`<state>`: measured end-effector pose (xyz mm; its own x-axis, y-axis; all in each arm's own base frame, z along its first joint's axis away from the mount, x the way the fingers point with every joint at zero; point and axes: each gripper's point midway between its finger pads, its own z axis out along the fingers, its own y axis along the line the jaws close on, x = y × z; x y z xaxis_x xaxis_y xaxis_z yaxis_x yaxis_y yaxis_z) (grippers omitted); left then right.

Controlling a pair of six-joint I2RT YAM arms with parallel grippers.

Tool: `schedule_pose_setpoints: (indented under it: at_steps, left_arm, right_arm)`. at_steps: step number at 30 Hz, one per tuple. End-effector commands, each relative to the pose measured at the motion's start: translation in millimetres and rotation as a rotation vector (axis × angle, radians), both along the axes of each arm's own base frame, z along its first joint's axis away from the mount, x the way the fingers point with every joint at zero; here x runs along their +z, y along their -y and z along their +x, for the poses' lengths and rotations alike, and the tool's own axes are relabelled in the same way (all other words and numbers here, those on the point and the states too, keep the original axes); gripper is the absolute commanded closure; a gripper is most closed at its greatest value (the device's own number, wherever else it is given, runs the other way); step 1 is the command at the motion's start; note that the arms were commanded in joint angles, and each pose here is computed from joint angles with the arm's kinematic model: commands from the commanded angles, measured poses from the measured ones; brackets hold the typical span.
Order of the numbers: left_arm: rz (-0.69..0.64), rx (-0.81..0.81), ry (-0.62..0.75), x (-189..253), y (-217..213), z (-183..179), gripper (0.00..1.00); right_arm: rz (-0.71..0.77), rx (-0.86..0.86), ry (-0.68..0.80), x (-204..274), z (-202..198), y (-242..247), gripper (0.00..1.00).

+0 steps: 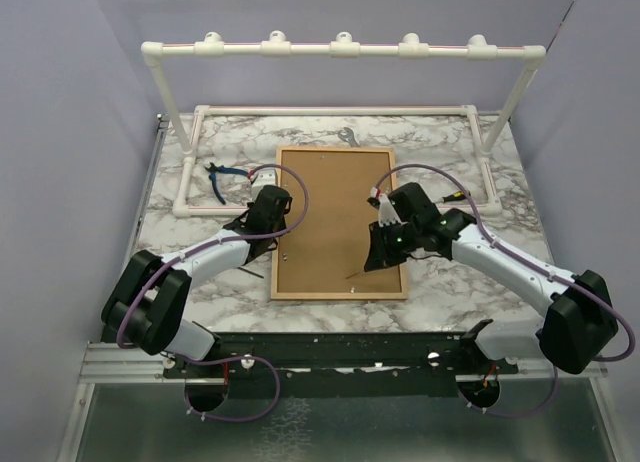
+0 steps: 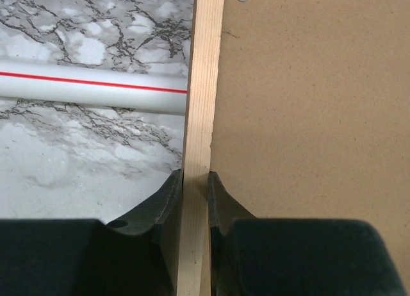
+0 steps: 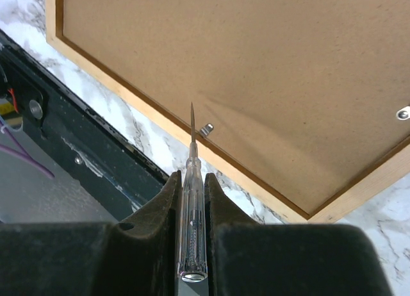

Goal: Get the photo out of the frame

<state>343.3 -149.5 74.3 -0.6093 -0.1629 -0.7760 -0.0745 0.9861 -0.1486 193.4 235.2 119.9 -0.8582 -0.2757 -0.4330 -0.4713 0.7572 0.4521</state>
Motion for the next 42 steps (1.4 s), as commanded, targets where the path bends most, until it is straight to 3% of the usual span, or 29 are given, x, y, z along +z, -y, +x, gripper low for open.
schedule_pose_setpoints:
  at_steps: [1,10,21,42]
  left_arm:
    - [-0.041,0.046,0.166,40,1,27,1.0]
    - [-0.027,0.025,0.176,34,4,25,1.0]
    - [-0.008,0.034,0.179,31,-1,23,1.0]
    - [0.045,0.034,0.172,20,-8,21,1.0]
  right_arm:
    - [-0.022,0.035,-0.02,-8,-11,-2,0.99]
    - [-0.053,0.054,-0.062,-19,-26,-2,0.99]
    - [-0.206,0.048,-0.099,-37,-35,6,0.99]
    - [-0.406,-0.088,-0.084,-35,-35,46,0.99]
